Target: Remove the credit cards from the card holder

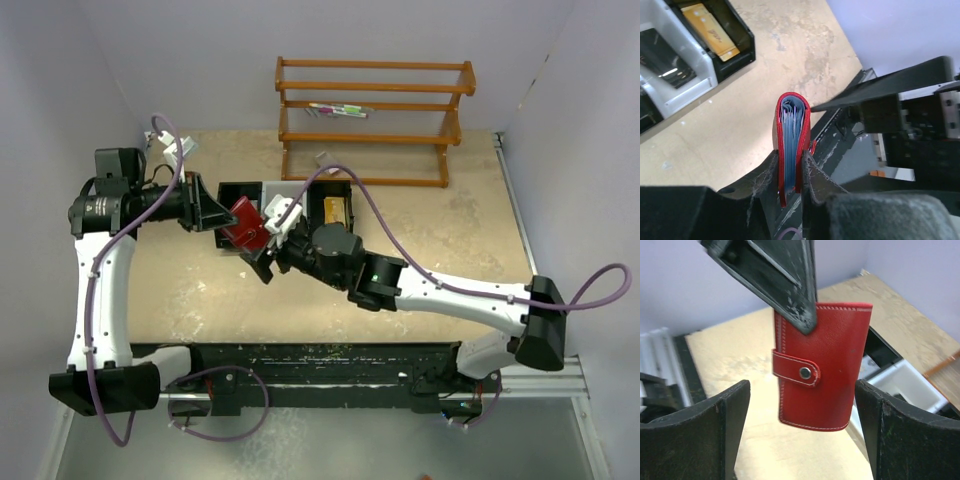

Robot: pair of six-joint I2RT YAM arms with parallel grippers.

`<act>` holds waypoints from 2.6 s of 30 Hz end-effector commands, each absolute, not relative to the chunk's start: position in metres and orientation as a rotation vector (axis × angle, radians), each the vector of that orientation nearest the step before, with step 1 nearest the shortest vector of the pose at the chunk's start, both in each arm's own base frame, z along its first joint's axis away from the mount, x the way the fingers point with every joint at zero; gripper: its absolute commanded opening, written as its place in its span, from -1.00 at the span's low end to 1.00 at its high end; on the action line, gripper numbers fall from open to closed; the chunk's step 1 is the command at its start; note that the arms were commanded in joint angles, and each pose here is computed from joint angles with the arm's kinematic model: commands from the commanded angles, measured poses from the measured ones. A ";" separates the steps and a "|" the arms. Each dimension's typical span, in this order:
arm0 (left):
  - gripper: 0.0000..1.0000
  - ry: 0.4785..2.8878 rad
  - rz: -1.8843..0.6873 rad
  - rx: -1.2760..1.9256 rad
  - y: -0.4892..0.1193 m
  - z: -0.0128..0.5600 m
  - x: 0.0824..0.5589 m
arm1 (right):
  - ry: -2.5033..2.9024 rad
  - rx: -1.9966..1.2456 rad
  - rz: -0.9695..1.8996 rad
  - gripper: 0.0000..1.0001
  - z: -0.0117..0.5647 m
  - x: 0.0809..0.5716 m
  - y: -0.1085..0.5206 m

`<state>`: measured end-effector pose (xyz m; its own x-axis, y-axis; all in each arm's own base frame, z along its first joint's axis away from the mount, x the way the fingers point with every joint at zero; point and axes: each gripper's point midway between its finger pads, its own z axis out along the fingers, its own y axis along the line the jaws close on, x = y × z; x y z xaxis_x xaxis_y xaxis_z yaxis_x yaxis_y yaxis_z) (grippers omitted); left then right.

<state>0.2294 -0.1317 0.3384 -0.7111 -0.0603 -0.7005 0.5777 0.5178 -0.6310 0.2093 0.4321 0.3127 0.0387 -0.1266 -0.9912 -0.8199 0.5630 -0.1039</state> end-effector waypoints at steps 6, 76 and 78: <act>-1.00 1.948 -1.245 0.539 -0.141 0.374 0.210 | 1.346 -0.787 1.277 0.91 0.392 0.178 0.395; 0.78 1.667 -1.167 0.977 -0.146 0.347 0.194 | 1.767 -1.445 1.146 -1.00 0.331 0.170 0.395; 0.67 1.665 -1.210 0.973 -0.149 0.346 0.191 | 1.748 -1.442 1.150 -1.00 0.338 0.171 0.399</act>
<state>0.1950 -0.1390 0.3302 -0.3668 0.1686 -0.9149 0.9006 0.3109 -0.3037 0.1669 0.3938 0.3111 -0.2949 -0.5037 -0.8120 -0.9502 0.0652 0.3046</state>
